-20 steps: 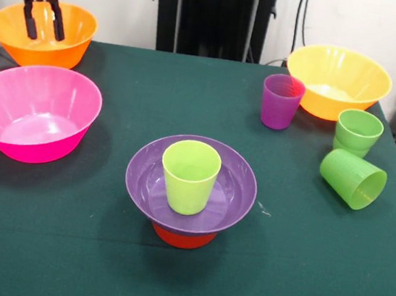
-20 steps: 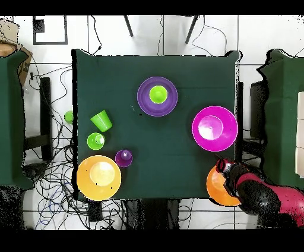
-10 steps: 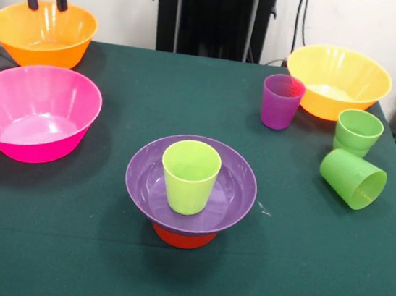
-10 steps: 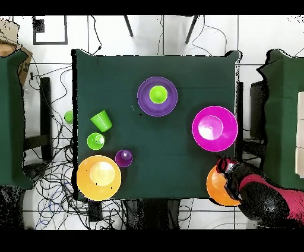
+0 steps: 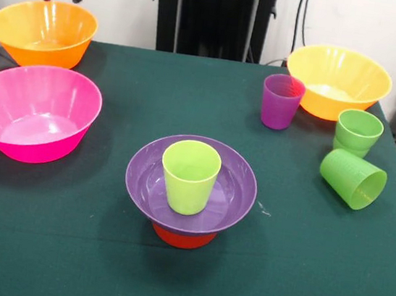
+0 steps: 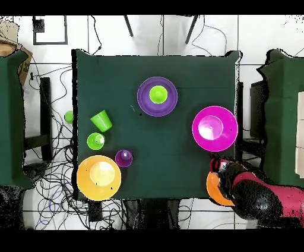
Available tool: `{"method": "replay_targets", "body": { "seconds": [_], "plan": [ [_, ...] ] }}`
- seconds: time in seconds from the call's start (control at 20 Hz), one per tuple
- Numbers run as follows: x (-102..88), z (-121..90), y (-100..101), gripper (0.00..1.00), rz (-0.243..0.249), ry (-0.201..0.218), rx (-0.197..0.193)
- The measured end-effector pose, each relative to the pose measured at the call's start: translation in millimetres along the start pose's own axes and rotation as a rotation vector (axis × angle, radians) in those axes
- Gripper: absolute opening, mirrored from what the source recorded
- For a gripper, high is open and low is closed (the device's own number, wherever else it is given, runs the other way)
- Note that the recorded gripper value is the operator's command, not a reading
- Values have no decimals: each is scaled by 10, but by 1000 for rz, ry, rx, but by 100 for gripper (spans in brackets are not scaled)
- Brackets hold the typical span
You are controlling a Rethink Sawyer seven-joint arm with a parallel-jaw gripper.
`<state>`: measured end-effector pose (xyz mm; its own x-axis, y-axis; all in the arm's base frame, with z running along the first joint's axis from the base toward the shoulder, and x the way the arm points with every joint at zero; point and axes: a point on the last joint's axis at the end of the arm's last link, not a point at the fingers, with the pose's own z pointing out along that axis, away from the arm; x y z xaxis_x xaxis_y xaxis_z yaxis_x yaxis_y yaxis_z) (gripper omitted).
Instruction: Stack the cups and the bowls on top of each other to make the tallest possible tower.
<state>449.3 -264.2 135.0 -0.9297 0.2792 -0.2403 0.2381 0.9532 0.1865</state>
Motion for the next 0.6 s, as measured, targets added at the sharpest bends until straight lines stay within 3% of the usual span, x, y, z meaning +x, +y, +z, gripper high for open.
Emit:
{"method": "replay_targets", "body": {
  "seconds": [0.3, 0.6],
  "plan": [
    [213, 361, 283, 100, -62, 36, -40],
    [299, 524, 415, 100, -81, 17, -55]
  ]
}}
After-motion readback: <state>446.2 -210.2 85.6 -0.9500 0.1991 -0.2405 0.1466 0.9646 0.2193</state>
